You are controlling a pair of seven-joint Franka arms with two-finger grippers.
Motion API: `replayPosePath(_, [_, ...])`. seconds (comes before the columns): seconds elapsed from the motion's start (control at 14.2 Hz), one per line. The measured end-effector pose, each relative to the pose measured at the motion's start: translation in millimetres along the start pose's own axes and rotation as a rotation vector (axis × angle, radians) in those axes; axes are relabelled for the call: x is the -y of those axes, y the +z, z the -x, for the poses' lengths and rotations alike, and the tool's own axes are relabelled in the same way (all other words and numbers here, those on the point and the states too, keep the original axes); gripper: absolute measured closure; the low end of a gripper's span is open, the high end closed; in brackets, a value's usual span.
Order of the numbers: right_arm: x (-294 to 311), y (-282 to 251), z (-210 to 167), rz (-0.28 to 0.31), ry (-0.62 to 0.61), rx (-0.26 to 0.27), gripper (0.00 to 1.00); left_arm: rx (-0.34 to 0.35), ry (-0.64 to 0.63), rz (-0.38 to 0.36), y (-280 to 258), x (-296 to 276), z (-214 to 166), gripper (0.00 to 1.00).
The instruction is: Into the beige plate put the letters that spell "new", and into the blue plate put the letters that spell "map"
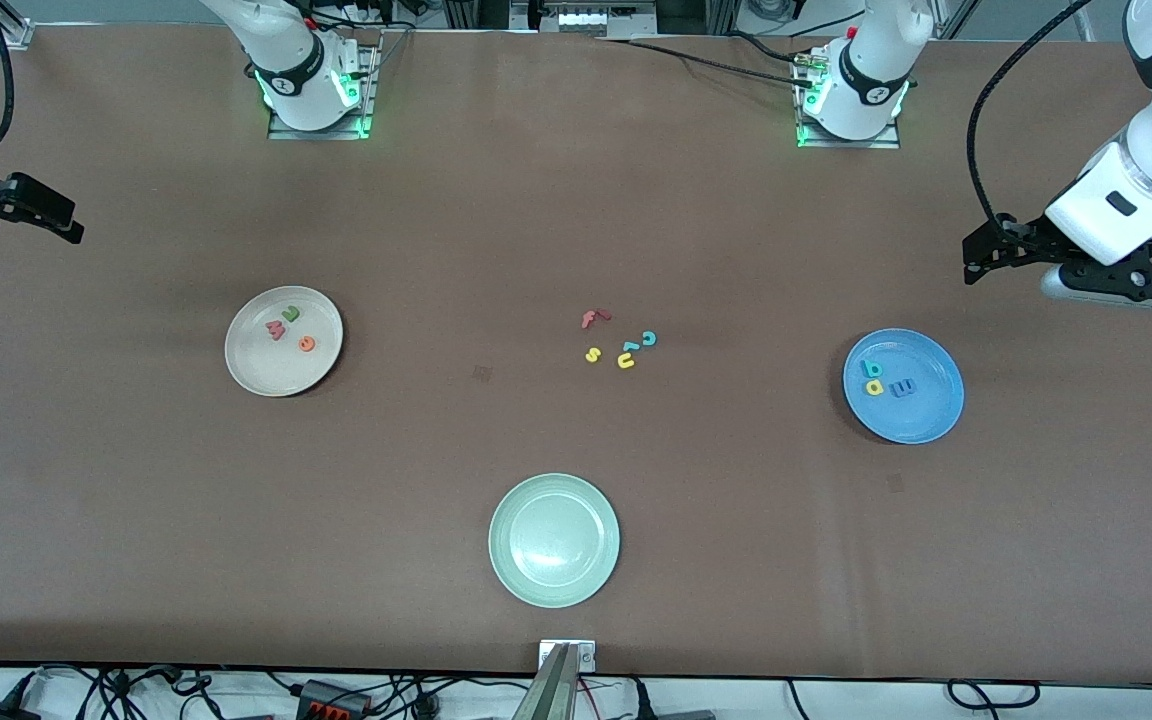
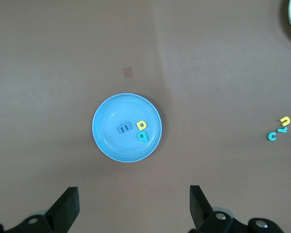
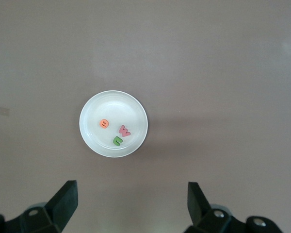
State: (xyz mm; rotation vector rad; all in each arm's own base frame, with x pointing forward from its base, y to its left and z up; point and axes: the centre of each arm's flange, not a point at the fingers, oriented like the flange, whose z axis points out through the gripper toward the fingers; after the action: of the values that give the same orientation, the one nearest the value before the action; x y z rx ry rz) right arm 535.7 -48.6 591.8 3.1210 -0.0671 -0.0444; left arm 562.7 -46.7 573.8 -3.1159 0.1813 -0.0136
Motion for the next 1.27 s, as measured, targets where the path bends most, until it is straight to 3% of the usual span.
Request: replayPosePath(1.27, [0.3, -1.1, -1.4, 0.001, -0.001, -0.013, 0.00, 0.009, -0.002, 0.000, 0.7, 0.8, 1.0, 0.00])
